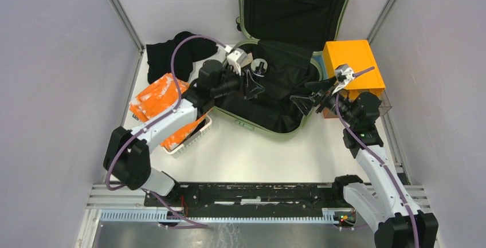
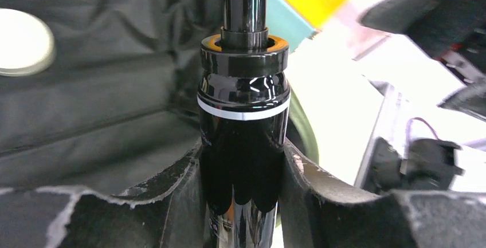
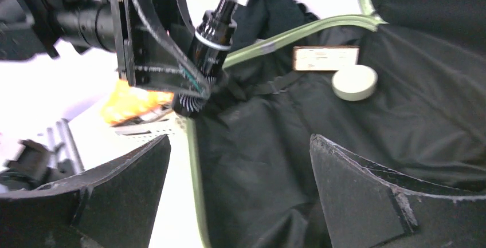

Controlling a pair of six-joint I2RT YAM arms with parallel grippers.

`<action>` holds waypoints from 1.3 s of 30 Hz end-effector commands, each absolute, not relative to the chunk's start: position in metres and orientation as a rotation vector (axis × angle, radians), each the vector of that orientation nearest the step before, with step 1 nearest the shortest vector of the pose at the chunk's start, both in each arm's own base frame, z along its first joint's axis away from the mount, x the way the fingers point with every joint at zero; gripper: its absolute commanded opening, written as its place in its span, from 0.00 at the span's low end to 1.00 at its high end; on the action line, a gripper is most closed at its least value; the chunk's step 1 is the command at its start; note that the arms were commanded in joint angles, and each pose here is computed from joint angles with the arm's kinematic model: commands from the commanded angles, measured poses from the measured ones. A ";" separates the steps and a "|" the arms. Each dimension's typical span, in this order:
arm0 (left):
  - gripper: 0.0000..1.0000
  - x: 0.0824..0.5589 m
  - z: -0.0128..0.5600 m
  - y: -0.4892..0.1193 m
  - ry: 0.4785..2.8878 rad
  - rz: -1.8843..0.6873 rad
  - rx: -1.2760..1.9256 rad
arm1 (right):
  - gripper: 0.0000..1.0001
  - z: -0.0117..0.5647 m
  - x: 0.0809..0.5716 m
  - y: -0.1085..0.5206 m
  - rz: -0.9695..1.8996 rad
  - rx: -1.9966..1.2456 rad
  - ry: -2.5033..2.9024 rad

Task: Open, take out, and arrange the luggage
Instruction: Pick up the personal item from the luggage.

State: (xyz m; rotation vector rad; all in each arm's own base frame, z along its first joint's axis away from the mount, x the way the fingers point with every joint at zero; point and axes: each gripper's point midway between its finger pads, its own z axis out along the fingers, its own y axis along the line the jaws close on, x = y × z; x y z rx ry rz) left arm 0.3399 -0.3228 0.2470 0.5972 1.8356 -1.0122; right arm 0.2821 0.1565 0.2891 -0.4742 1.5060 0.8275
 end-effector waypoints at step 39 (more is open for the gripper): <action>0.05 0.215 0.329 -0.377 1.463 -1.397 0.687 | 0.67 0.353 0.241 0.251 1.348 -0.489 1.328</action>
